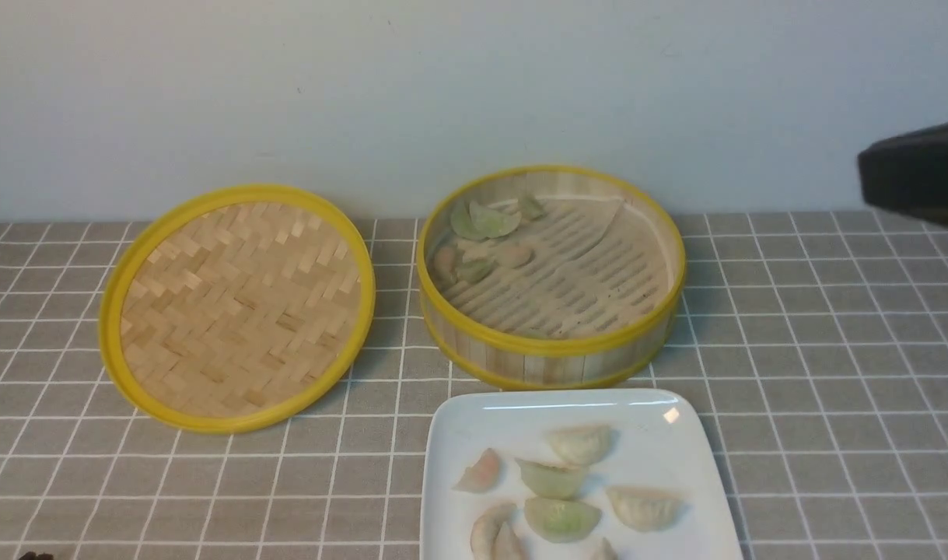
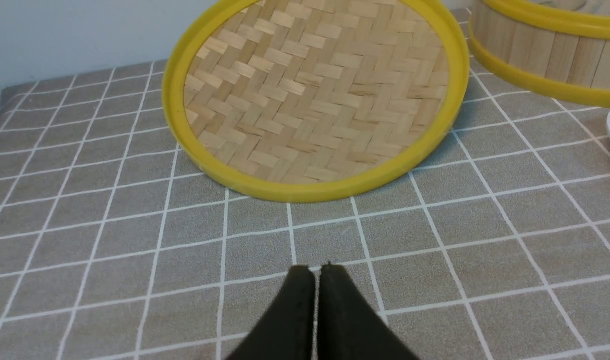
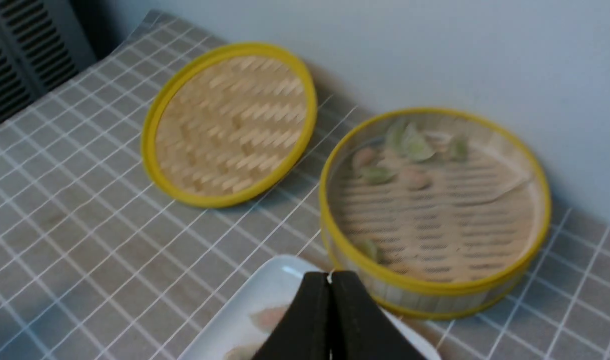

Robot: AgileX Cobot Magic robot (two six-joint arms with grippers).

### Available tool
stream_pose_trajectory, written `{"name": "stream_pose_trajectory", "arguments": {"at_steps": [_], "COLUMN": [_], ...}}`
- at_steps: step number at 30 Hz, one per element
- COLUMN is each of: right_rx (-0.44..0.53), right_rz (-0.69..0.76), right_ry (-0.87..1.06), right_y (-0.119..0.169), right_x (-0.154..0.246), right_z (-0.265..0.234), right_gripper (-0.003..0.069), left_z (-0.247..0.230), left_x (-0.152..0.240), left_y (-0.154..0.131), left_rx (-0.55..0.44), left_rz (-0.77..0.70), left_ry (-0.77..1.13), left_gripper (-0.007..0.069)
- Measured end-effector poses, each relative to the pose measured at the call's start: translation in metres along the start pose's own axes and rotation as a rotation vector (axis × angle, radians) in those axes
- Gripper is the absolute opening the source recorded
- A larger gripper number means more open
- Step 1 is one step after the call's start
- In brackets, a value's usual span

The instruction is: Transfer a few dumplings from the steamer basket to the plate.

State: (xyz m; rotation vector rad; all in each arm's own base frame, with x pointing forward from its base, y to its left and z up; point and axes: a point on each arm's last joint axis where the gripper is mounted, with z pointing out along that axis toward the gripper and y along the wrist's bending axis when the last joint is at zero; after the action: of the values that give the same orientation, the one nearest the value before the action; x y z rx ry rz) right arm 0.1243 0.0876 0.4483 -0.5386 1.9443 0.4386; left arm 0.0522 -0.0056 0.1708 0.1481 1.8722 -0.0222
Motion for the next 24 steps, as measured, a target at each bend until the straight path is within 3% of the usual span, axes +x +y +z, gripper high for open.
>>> {"name": "stream_pose_trajectory", "arguments": {"at_steps": [7, 17, 24], "right_rx": [0.032, 0.023, 0.106], "right_rz": [0.008, 0.020, -0.043], "right_ry": [-0.218, -0.227, -0.244], "right_y": [-0.004, -0.003, -0.011], "right_x": [-0.012, -0.010, -0.007], "right_z": [-0.031, -0.037, -0.036], "right_gripper": [-0.0014, -0.0015, -0.0015], "left_z": [0.000, 0.000, 0.000], "left_x": [0.000, 0.000, 0.000], "left_y": [0.000, 0.000, 0.000], "left_rx": [0.000, 0.000, 0.000], "left_rz": [0.000, 0.000, 0.000], "left_ry": [0.000, 0.000, 0.000], "left_gripper": [-0.0005, -0.0005, -0.0005]}}
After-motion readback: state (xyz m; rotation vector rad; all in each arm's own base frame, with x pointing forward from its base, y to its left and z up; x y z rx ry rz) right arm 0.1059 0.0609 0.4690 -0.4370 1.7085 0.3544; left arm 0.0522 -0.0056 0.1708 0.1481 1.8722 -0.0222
